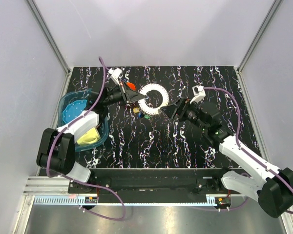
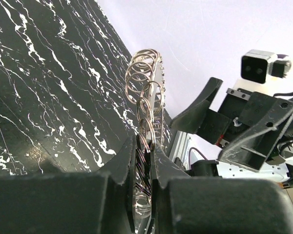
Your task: Remove the keys from the keyring
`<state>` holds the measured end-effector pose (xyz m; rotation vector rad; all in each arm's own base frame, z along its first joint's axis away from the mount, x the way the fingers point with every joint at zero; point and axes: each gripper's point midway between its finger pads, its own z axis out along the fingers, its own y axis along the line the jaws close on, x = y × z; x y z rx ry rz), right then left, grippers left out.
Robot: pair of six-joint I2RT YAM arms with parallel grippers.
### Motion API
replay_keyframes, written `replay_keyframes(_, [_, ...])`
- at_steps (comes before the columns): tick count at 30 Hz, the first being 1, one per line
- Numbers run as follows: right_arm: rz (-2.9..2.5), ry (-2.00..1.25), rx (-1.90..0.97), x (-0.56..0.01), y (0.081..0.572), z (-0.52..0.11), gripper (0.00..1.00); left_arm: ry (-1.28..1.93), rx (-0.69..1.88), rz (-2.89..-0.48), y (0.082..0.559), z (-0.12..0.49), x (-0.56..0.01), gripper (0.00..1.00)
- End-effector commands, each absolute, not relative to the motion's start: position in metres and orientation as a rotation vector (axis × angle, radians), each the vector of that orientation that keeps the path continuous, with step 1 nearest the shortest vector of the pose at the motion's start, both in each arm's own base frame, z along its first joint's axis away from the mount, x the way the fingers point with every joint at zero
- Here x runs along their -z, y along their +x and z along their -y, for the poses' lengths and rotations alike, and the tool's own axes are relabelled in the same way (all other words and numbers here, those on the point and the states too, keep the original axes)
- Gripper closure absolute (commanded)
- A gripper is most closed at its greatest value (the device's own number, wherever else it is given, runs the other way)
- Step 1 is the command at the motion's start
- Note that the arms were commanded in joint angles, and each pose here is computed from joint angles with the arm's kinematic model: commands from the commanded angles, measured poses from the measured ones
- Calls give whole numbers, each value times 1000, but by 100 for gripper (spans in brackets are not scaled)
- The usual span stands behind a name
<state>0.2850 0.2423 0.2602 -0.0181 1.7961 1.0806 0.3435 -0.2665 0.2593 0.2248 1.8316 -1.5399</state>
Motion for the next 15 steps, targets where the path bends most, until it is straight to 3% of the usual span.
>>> replay_keyframes(1, [-1701, -11, -1192, -291, 289, -256, 9, 384, 1559, -1679, 313, 263, -303, 100])
replay_keyframes(9, [-1554, -112, -1359, -309, 281, -276, 14, 416, 1606, -1610, 288, 259, -323, 100])
replay_keyframes(13, [-1495, -182, -1430, -322, 276, -285, 41, 426, 1655, -1557, 278, 258, -331, 100])
replay_keyframes(14, [-1481, -211, -1453, -325, 272, -288, 58, 423, 1662, -1556, 276, 258, -331, 100])
replay_keyframes(15, [-1462, -223, -1464, -328, 270, -288, 67, 423, 1663, -1560, 275, 257, -329, 100])
